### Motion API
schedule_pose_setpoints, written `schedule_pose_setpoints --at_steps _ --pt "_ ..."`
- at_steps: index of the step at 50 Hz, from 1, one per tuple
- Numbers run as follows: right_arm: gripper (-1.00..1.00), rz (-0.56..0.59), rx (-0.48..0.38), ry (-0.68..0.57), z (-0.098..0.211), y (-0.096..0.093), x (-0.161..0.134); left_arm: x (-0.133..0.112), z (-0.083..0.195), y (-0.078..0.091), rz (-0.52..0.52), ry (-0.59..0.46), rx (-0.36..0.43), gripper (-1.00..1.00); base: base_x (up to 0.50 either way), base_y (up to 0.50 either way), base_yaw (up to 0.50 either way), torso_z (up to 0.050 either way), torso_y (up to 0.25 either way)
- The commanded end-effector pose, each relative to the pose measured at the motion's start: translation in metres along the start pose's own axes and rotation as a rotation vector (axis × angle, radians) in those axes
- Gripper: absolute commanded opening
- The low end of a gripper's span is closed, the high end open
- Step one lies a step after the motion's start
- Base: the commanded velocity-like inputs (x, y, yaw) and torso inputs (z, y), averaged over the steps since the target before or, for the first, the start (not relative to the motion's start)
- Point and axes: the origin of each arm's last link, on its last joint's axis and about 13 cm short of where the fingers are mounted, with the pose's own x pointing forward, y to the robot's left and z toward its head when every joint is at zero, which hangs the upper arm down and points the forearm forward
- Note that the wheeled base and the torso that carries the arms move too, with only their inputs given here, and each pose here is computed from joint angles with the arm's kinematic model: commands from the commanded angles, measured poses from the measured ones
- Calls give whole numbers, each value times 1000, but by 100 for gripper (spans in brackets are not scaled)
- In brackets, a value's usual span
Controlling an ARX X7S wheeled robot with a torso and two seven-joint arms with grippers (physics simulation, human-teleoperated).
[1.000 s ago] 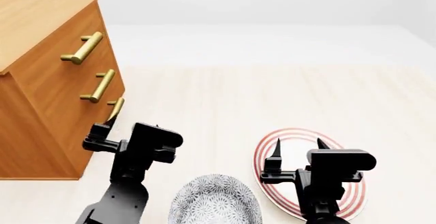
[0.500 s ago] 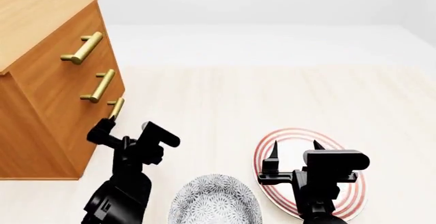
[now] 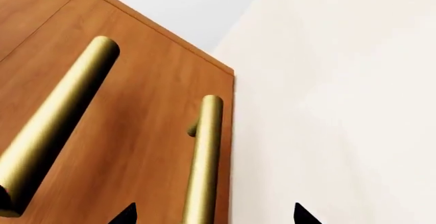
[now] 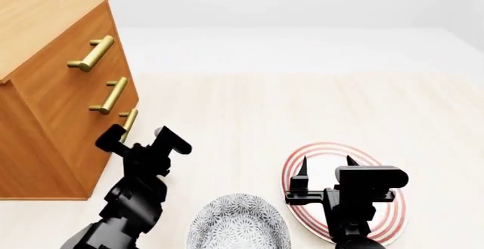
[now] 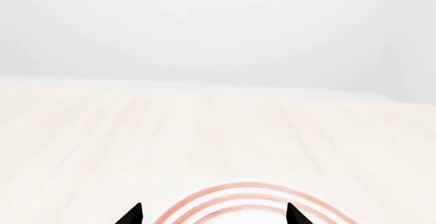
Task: Open the bottom drawer of the cabinet.
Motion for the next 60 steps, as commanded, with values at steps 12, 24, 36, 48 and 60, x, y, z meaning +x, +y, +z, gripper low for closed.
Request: schedule_pose_setpoints --at_steps 12,24,36,48,60 --pt "100 1 1 2 -1 0 0 7 -15 16 34 167 35 100 0 0 0 0 0" --pt "100 1 4 3 -2 1 1 8 -18 20 56 205 38 100 0 0 0 0 0" --pt "100 11 4 0 -1 3 1 9 -14 25 50 205 38 100 0 0 0 0 0" --pt "100 12 2 1 -2 3 2 10 -10 21 57 125 58 -100 0 0 0 0 0" --pt "100 15 1 3 -2 4 2 9 -7 18 37 101 71 -100 0 0 0 0 0"
